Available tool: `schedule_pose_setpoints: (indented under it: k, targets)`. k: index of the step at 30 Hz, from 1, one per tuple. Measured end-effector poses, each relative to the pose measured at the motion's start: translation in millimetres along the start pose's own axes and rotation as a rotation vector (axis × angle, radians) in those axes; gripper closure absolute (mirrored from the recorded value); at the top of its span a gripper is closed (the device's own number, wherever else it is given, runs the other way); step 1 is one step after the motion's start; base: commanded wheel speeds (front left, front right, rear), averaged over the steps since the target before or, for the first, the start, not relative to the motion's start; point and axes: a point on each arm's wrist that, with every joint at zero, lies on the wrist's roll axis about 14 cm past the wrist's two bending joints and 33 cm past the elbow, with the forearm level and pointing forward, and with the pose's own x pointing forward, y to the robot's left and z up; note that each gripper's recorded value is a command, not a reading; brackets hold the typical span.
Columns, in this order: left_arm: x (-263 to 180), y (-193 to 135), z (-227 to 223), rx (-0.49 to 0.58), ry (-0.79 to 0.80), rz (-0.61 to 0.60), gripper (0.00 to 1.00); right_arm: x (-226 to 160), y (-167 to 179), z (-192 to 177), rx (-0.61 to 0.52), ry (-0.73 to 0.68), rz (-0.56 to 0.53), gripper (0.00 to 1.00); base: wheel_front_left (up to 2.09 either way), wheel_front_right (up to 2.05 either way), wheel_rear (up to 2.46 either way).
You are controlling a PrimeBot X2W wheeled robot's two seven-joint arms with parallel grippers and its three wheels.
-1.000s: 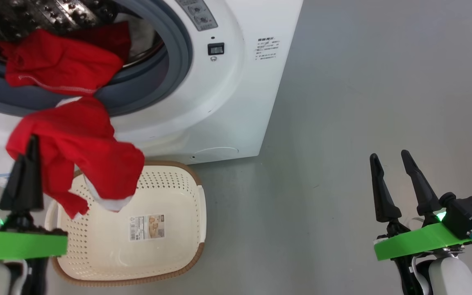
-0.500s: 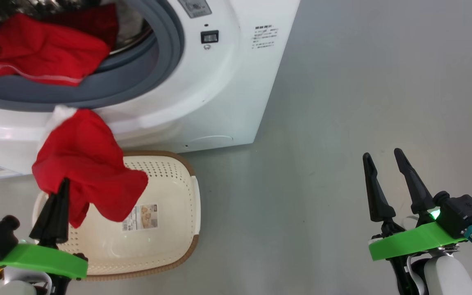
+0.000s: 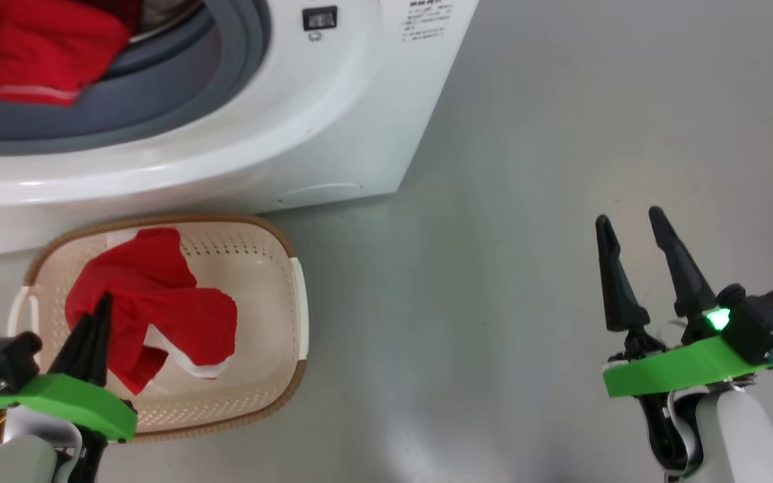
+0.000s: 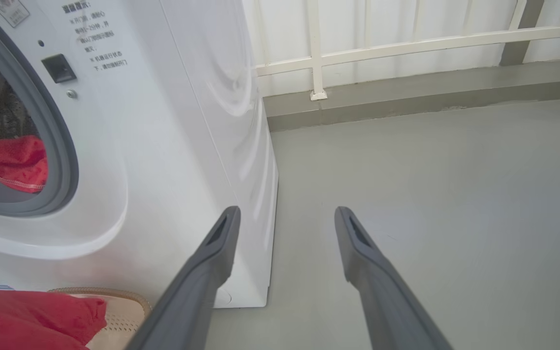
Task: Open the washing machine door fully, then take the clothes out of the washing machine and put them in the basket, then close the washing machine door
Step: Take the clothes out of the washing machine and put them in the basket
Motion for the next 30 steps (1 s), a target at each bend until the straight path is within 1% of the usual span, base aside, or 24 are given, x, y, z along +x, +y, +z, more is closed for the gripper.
schedule_pose_setpoints:
  k: [4,10,17,21,26,28,30]
  targets:
    - [11.8,1.5,-21.1,0.011,0.068,-0.007,1.00,8.7,-0.3,-3.0,-0.001,-0.001,0.003,0.00,0.00,0.00,0.00]
    - [26.2,11.5,-50.0,0.035,0.164,-0.006,1.00,11.1,-3.2,-21.2,-0.003,0.043,-0.003,0.00,0.00,0.00,0.00]
    - [45.0,18.8,-79.0,0.064,0.251,-0.016,1.00,23.6,-7.4,-30.2,0.001,0.049,-0.009,0.00,0.00,0.00,0.00]
    - [57.6,30.2,-98.0,0.055,0.305,0.002,1.00,28.3,-10.3,-42.5,0.009,0.072,-0.015,0.00,0.00,0.00,0.00]
    - [67.1,35.9,-120.0,0.053,0.363,0.007,1.00,34.0,-13.1,-51.8,0.006,0.086,-0.017,0.00,0.00,0.00,0.00]
    - [69.5,40.8,-127.5,0.055,0.384,0.013,0.96,36.0,-15.1,-54.9,0.000,0.091,-0.020,0.00,0.00,0.00,0.00]
    - [71.5,46.8,-134.4,0.056,0.404,0.024,0.96,35.9,-17.6,-57.7,-0.004,0.098,-0.025,0.00,0.00,0.00,0.00]
